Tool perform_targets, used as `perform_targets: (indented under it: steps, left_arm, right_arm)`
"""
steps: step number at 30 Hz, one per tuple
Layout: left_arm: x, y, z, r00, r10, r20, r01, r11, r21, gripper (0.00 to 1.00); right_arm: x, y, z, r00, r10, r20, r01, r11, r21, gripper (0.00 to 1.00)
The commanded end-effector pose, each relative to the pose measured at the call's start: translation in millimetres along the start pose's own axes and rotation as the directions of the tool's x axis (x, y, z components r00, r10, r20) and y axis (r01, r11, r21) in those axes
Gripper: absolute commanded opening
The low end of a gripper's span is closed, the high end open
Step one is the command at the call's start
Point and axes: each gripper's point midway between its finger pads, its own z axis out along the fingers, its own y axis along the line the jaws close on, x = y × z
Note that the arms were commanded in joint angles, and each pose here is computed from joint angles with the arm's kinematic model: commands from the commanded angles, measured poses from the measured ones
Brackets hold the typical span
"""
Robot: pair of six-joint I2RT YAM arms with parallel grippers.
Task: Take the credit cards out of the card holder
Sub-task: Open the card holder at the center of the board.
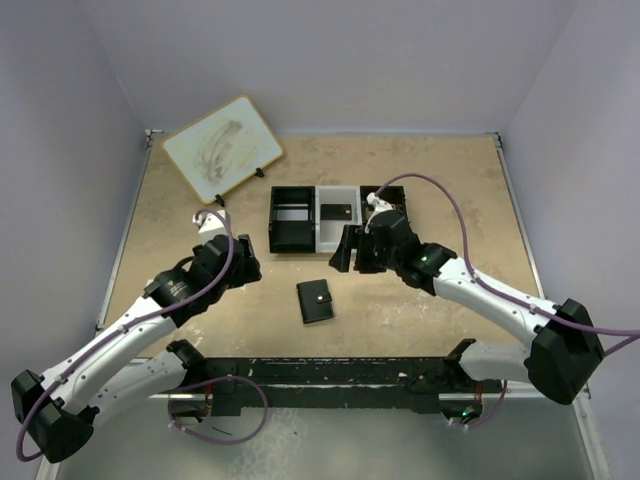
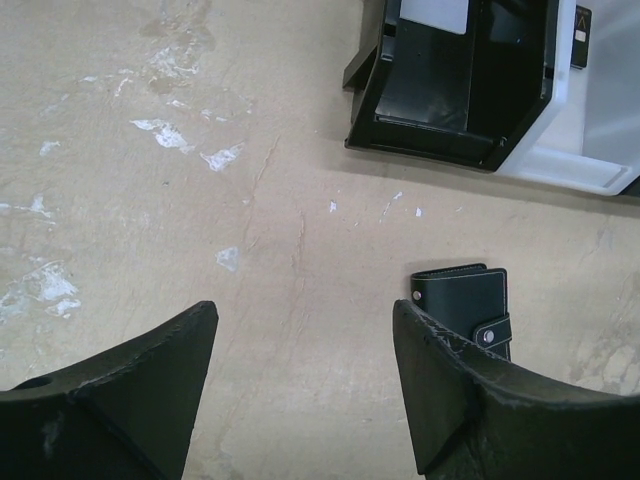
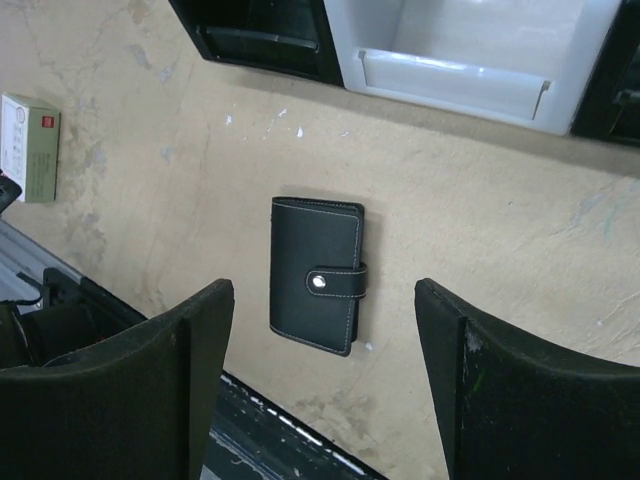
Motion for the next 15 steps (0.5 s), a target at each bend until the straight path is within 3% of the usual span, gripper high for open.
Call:
perform_targets:
  steps: [1, 5, 11, 15]
  left_arm:
    - [-6, -11, 5, 0.999, 0.049, 0.021, -0.05, 0.998, 0.04, 0.64]
    - [-5, -14, 6, 0.995, 0.096, 0.005, -0.096, 0.994, 0.051, 0.62]
    - [-16, -9, -3, 0.997, 0.054, 0.06, -0.057, 0.997, 0.046, 0.62]
    - [-24, -3, -8, 0.994, 0.023, 0.104, -0.026, 0.999, 0.03, 0.62]
  right_arm:
    - [13, -5, 11, 0.997, 0.07, 0.018, -0.072, 0.993, 0.091, 0.75]
    - [37, 9, 30, 0.997, 0.058, -0.046, -0.053, 0.994, 0.101, 0.71]
    - [90, 3, 63, 0.986, 0.037, -0.162, 0.012, 0.957, 0.29, 0.6]
    - [93, 3, 75, 0.982, 0.009, -0.187, 0.062, 0.926, 0.372, 0.54]
